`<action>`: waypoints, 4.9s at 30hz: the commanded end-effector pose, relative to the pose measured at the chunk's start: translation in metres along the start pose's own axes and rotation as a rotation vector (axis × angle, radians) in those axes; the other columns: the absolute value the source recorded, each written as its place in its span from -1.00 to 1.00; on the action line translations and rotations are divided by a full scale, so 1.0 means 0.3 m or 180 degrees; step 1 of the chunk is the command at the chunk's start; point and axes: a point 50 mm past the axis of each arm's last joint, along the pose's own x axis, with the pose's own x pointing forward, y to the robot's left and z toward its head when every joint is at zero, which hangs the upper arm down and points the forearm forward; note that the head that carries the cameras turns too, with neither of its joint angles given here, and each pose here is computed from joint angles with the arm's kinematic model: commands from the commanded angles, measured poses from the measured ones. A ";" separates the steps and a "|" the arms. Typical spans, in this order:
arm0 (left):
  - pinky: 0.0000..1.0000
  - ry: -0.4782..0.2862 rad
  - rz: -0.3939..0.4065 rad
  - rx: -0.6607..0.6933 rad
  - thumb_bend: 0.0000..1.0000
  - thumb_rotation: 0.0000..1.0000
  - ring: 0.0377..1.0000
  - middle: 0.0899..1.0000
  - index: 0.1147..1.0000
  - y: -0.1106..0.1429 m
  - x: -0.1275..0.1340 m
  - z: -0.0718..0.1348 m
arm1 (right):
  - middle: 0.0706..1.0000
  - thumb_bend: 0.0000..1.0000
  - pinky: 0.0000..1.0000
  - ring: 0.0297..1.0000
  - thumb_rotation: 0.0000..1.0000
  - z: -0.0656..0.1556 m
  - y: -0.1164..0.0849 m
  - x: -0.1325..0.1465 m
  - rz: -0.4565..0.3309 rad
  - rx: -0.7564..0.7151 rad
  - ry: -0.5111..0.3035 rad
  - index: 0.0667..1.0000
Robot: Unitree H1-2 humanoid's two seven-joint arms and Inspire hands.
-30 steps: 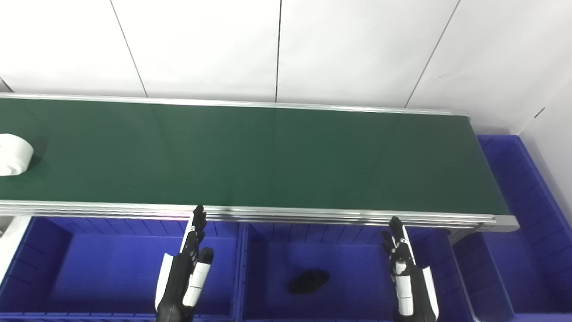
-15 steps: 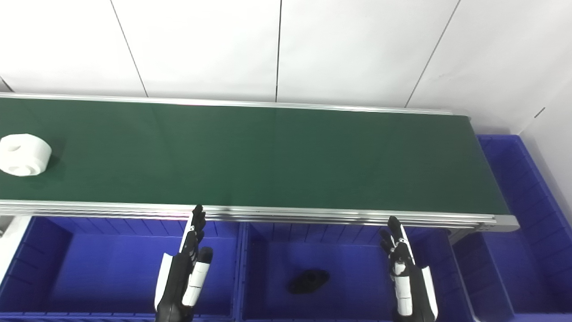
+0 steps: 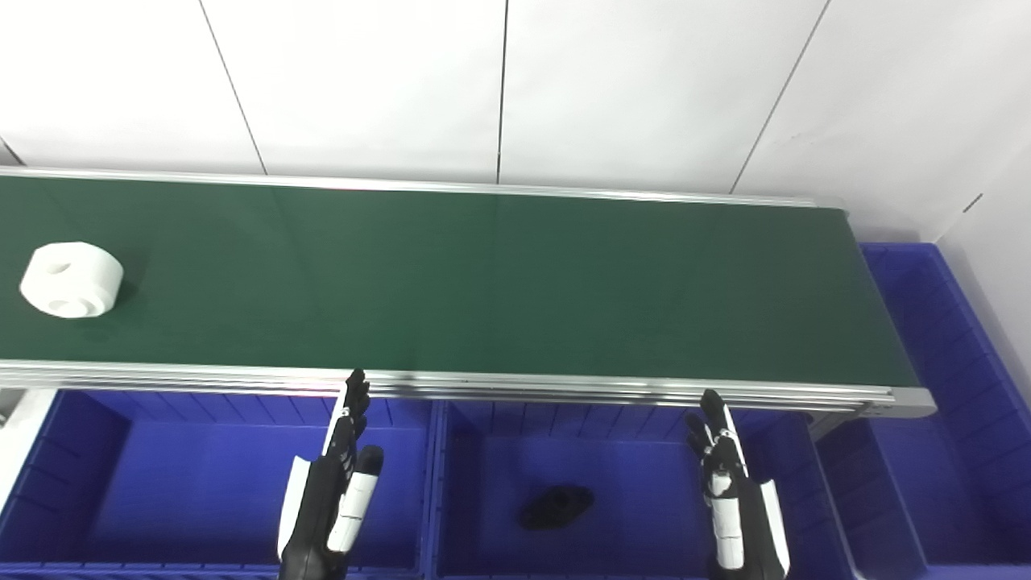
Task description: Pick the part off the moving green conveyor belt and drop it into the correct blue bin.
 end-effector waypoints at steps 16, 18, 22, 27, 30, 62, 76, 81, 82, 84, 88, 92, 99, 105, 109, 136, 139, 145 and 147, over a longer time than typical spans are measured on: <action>0.86 -0.0108 0.0003 -0.0096 0.35 0.85 0.91 0.92 0.86 -0.098 0.018 -0.049 | 1.00 0.49 1.00 0.99 1.00 -0.053 -0.085 0.010 -0.0029 0.0072 -0.0102 0.99; 0.82 -0.0114 0.0010 -0.0084 0.38 0.81 0.88 0.90 0.82 -0.112 0.024 -0.052 | 1.00 0.52 1.00 1.00 1.00 -0.064 -0.098 0.014 -0.0029 0.0063 -0.0067 1.00; 0.73 -0.0115 0.0037 -0.0125 0.33 0.78 0.86 0.88 0.77 -0.137 0.035 -0.059 | 1.00 0.53 1.00 1.00 1.00 -0.080 -0.116 0.024 -0.0003 0.0075 -0.0029 1.00; 0.71 -0.0113 0.0027 -0.0222 0.24 0.73 0.85 0.87 0.73 -0.166 0.049 -0.058 | 1.00 0.51 1.00 1.00 1.00 -0.091 -0.144 0.034 0.0016 0.0097 -0.0010 1.00; 0.65 -0.0111 0.0026 -0.0251 0.19 0.66 0.82 0.85 0.70 -0.182 0.054 -0.055 | 1.00 0.49 1.00 1.00 1.00 -0.095 -0.160 0.041 0.0027 0.0119 -0.0011 1.00; 0.54 -0.1553 -0.0768 0.3801 0.78 0.42 0.49 0.51 0.60 0.354 0.547 0.440 | 1.00 0.55 1.00 1.00 1.00 -0.077 -0.124 0.058 0.0071 0.0190 -0.0108 1.00; 0.69 -0.1160 -0.0928 0.4584 0.76 0.39 0.67 0.63 0.60 0.506 0.834 0.407 | 1.00 0.66 1.00 1.00 1.00 -0.058 -0.096 0.051 0.0035 0.0122 -0.0146 0.97; 0.65 -0.1029 -0.0930 0.4689 0.73 0.34 0.63 0.59 0.56 0.548 0.882 0.346 | 1.00 0.67 1.00 0.99 1.00 -0.061 -0.091 0.048 0.0027 0.0192 -0.0145 0.96; 0.66 -0.1006 -0.0928 0.4696 0.72 0.32 0.62 0.59 0.55 0.553 0.887 0.337 | 1.00 0.67 1.00 0.98 1.00 -0.061 -0.091 0.048 0.0029 0.0187 -0.0144 0.95; 0.66 -0.0955 -0.0896 0.4730 0.71 0.29 0.64 0.60 0.54 0.564 0.892 0.312 | 1.00 0.68 1.00 0.98 1.00 -0.060 -0.089 0.046 0.0031 0.0199 -0.0145 0.95; 0.68 -0.0835 -0.0896 0.4803 0.71 0.28 0.66 0.62 0.55 0.578 0.898 0.289 | 1.00 0.68 1.00 0.98 1.00 -0.058 -0.085 0.039 0.0009 0.0224 -0.0148 0.95; 0.70 -0.0606 -0.1036 0.4906 0.76 0.24 0.67 0.63 0.55 0.601 0.901 0.278 | 0.99 0.71 1.00 0.96 1.00 -0.050 -0.089 0.036 0.0033 0.0173 -0.0156 0.94; 0.66 -0.0499 -0.1065 0.5060 0.75 0.00 0.66 0.63 0.57 0.624 0.891 0.272 | 1.00 0.72 1.00 0.97 1.00 -0.048 -0.087 0.035 0.0033 0.0181 -0.0161 0.96; 0.50 -0.0714 -0.0774 0.5262 0.70 -0.30 0.53 0.52 0.49 0.624 0.898 0.256 | 1.00 0.71 1.00 0.98 1.00 -0.051 -0.091 0.035 0.0057 0.0157 -0.0145 0.98; 0.38 -0.0568 -0.0815 0.5417 0.62 -0.59 0.37 0.36 0.35 0.615 0.913 0.258 | 1.00 0.69 1.00 0.97 1.00 -0.053 -0.089 0.035 0.0030 0.0187 -0.0149 0.97; -0.35 -0.1152 -0.1005 0.5337 0.05 -1.00 -0.51 -0.16 -0.16 0.483 0.817 0.469 | 1.00 0.56 1.00 0.97 1.00 0.016 -0.104 0.041 0.0094 0.0249 -0.0193 0.99; -0.33 -0.1256 -0.0992 0.5231 0.05 -1.00 -0.52 -0.16 -0.16 0.466 0.756 0.521 | 0.98 0.57 1.00 0.95 1.00 0.041 -0.108 0.052 0.0082 0.0330 -0.0223 0.95; -0.19 -0.1196 -0.1021 0.5034 0.04 -1.00 -0.36 -0.26 -0.10 0.447 0.618 0.515 | 0.92 0.66 0.94 0.85 1.00 0.073 -0.131 0.065 0.0114 0.0381 -0.0207 0.88; -0.17 -0.1135 -0.1011 0.4941 0.05 -1.00 -0.37 -0.18 -0.15 0.446 0.567 0.487 | 0.90 0.66 0.92 0.84 0.98 0.079 -0.140 0.067 0.0096 0.0360 -0.0201 0.86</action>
